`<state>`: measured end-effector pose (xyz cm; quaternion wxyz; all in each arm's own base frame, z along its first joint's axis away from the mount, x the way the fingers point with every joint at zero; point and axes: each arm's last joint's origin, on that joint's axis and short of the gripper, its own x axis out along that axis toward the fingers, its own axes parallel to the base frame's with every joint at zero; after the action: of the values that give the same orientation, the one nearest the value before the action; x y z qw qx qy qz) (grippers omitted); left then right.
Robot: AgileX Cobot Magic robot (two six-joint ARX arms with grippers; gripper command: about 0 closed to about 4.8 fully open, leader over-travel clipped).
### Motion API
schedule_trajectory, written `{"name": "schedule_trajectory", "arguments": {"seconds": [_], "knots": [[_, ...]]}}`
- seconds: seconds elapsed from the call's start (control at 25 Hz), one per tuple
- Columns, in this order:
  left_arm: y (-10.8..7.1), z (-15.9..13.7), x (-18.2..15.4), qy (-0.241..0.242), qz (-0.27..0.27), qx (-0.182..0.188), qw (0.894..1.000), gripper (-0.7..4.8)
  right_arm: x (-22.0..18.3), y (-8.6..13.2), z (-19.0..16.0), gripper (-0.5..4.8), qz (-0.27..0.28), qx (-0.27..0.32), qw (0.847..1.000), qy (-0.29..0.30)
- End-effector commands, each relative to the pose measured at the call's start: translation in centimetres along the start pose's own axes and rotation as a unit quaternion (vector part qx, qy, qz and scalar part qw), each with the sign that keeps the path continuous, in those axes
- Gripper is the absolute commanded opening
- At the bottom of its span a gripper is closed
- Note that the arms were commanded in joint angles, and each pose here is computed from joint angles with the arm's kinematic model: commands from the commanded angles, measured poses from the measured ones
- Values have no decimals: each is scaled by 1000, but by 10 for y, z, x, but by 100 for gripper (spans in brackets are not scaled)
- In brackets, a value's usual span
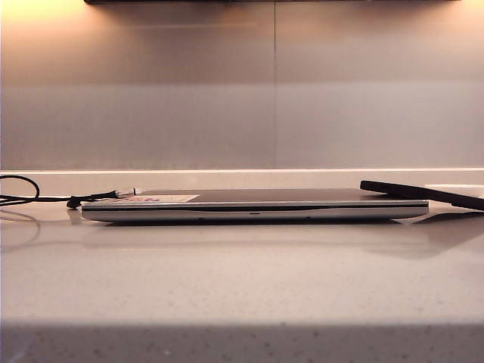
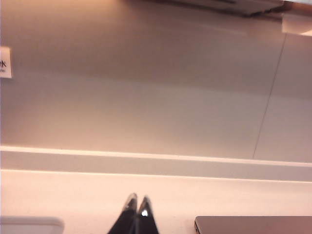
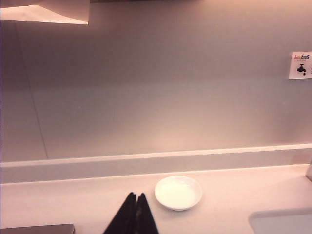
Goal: Pick up the charging cable and the phone, plug the charging cable into the charging port on the phone, and finally place them back on the table.
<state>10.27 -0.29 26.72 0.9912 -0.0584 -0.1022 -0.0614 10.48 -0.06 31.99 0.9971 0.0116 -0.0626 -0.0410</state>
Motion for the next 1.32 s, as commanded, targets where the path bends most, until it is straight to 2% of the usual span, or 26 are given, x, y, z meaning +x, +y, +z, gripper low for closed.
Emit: {"name": "schedule_trajectory", "arguments": {"seconds": [0.04, 0.28, 0.44, 0.52, 0.6, 0.76, 0.84, 0.92, 1.08, 1.2, 1.32], "knots": [[0, 10, 11, -10, -3, -2, 1000, -6, 7, 3, 11, -6, 15, 4, 1000, -6], [1, 27, 45, 22, 0, -4, 1000, -6, 25, 19, 26, -6, 67, 7, 998, 12], [2, 32, 69, 46, -2, -4, 999, -6, 28, 32, 28, -5, 122, -16, 992, 17], [-5, 31, 78, 58, -23, 10, 998, -6, 27, 37, 26, -5, 149, -16, 988, 27], [-19, 26, 86, 75, -63, 32, 995, -6, 25, 42, 22, -5, 172, -18, 984, 49], [-48, 5, 93, 123, -149, 93, 977, -6, 20, 52, 15, -5, 262, -52, 961, 72], [-53, -1, 94, 142, -163, 97, 971, -6, 18, 54, 13, -5, 282, -56, 954, 82], [-54, -9, 94, 171, -167, 104, 965, -6, 16, 56, 10, -5, 293, -61, 949, 97], [-53, -16, 92, 201, -177, 152, 951, -6, 11, 62, 7, -5, 342, -105, 929, 98], [-53, -20, 91, 219, -178, 152, 947, -6, 8, 66, 4, -5, 361, -111, 920, 107], [-52, -23, 89, 239, -179, 153, 942, -6, 3, 71, 1, -5, 387, -135, 905, 115]]}}
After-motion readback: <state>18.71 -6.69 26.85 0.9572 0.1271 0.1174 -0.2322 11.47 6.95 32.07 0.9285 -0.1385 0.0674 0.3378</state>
